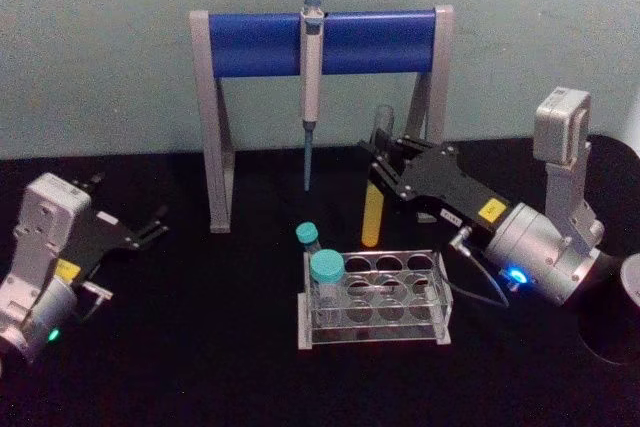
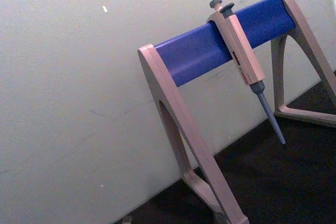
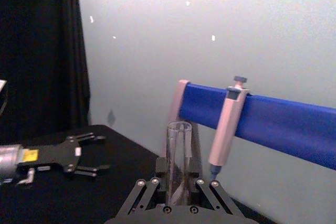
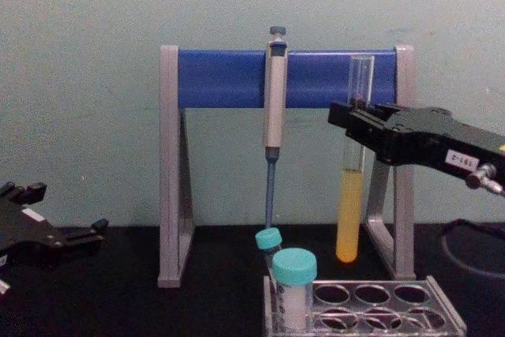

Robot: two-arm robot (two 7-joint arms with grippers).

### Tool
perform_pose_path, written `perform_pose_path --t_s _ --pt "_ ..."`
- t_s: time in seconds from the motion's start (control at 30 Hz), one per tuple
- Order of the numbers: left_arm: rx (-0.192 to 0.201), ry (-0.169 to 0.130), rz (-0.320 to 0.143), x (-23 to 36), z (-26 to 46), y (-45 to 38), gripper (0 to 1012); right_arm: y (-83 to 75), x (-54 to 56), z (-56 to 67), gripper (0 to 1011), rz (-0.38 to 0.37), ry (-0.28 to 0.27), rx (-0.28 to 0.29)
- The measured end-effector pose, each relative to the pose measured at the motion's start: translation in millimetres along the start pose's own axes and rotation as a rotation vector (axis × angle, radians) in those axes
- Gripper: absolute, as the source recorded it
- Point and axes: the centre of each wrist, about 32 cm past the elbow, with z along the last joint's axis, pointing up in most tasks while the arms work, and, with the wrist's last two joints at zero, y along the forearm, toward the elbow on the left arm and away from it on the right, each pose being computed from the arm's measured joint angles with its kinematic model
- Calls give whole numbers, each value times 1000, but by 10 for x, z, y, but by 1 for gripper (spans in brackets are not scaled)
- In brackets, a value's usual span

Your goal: Pick up the test tube from the test tube rack, shake it, then place it back into the test tube rack.

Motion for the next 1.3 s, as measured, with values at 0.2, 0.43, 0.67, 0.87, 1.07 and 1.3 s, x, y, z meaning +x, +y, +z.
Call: perform_pose_path --t_s 0.2,0.43,0.67,0.87,1.07,1.3 --pt "0 0 0 0 0 0 1001 7 33 -4 224 -28 -5 -2" --pt "0 0 0 0 0 0 1001 -25 61 6 224 -51 -14 -8" --pt "0 0 0 0 0 0 1001 -121 90 22 224 -88 -30 -29" --pt "0 0 0 0 0 0 1001 -279 79 41 225 -106 -38 -72" --pt "0 0 0 0 0 0 1001 -392 6 69 224 -61 -34 -75" --pt "0 0 0 0 0 0 1001 -384 -113 48 224 13 -3 -68"
